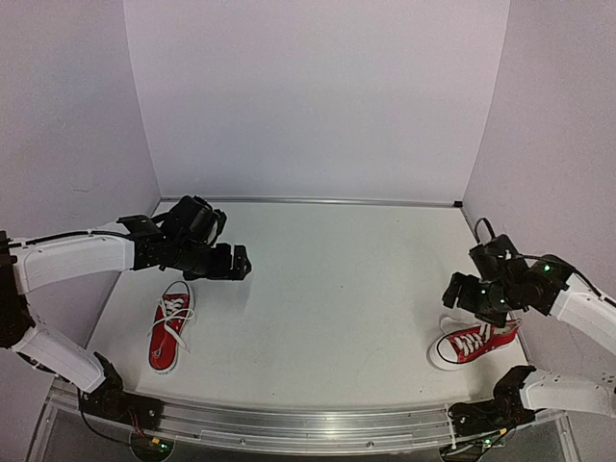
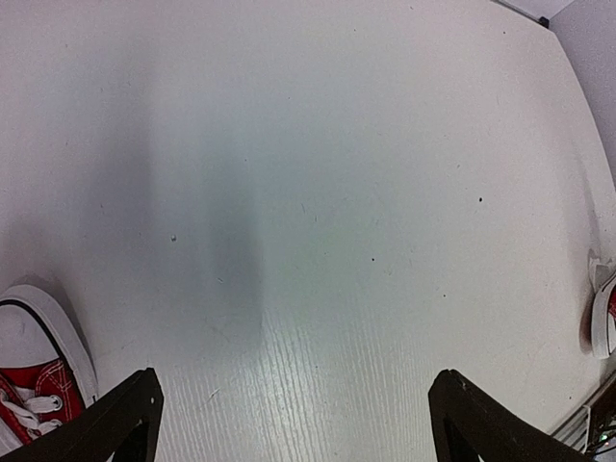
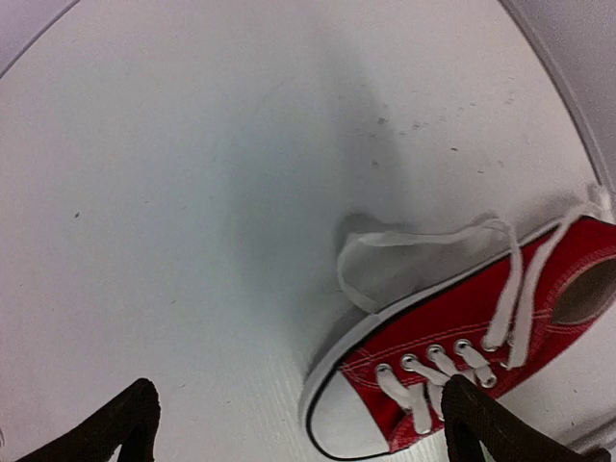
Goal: Tie the shoes
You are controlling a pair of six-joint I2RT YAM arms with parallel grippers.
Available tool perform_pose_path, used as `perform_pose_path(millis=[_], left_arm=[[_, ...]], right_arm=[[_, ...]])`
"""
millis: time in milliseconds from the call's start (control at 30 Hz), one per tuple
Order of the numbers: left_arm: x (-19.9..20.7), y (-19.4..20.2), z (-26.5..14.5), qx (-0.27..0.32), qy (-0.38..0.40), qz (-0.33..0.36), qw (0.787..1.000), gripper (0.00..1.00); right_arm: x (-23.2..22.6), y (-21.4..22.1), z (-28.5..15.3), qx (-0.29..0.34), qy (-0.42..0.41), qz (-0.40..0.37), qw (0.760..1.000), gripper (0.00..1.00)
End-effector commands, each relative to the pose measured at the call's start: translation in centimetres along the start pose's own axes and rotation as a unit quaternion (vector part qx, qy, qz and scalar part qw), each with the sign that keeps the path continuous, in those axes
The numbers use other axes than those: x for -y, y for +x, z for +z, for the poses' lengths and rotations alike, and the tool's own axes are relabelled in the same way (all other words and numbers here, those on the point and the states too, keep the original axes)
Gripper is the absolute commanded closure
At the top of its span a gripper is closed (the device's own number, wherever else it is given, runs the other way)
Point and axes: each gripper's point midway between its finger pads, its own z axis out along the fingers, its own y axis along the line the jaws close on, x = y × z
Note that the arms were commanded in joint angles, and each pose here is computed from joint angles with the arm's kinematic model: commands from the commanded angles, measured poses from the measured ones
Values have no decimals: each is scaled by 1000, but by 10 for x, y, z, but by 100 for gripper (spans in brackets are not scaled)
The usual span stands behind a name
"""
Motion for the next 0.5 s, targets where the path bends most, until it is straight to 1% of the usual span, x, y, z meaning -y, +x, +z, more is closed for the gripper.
perform_pose_path(millis=[0, 100, 167, 300, 367, 467], left_arm=[[15, -9, 3, 14, 30, 8, 999, 0], [22, -11, 2, 15, 44, 9, 999, 0], [27, -13, 0, 17, 56, 8, 998, 0], [32, -16, -5, 21, 70, 8, 997, 0], [34, -17, -9, 23, 78, 8, 997, 0], [35, -19, -15, 30, 83, 7, 996, 0]], right_arm=[[56, -12, -11, 57, 148, 70, 985, 2], [74, -13, -10, 60, 228, 79, 969, 2], [77, -14, -6, 53, 262, 76, 960, 2], [73, -17, -2, 66, 262, 101, 958, 2], [78, -17, -6, 80, 258, 123, 955, 2], [82, -18, -8, 95, 256, 132, 953, 2]])
